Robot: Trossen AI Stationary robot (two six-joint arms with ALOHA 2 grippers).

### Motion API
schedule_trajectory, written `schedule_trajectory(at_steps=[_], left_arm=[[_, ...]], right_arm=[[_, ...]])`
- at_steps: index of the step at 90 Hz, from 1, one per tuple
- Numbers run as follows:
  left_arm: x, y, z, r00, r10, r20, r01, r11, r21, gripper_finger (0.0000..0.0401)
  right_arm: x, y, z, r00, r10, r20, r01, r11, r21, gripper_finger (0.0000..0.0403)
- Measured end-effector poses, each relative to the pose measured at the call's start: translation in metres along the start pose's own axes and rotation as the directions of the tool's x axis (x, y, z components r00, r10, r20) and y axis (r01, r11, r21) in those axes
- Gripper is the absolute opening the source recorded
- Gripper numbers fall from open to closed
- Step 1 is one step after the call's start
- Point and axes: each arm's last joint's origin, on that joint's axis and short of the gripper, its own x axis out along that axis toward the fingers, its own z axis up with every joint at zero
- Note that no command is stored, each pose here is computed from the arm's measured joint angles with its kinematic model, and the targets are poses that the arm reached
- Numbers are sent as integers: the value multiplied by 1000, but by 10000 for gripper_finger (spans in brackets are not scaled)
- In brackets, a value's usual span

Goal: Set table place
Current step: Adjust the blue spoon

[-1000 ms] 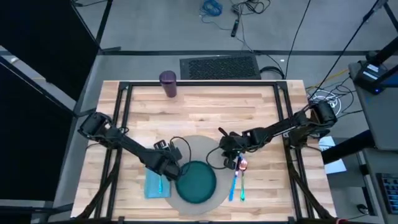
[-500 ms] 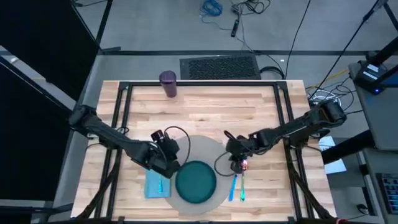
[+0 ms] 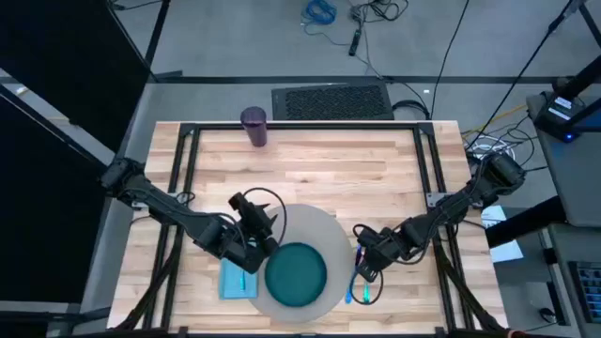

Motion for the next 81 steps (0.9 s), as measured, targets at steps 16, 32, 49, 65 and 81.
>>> schedule_trajectory(at_steps=[16, 32, 49, 65, 81], left_arm=[[0, -2, 2, 1000, -10, 12, 10, 1000, -16, 162], [0, -2, 1, 1000, -21, 2, 21, 1000, -8, 162], [1, -2, 1, 1000, -25, -5, 25, 999, 23, 162], [1, -2, 1, 1000, -24, -5, 25, 999, 38, 162], [1, -1, 1, 1000, -24, -5, 24, 999, 46, 162]], right_arm=[[0, -3, -1, 998, -48, 38, 43, 991, 126, 11], [1, -4, -10, 988, -97, 122, 66, 970, 234, 27], [1, 1, -11, 991, -47, 122, 18, 972, 232, 28], [1, 6, -10, 993, 12, 119, -41, 968, 248, 33], [1, 6, -10, 993, 7, 117, -38, 962, 269, 71]])
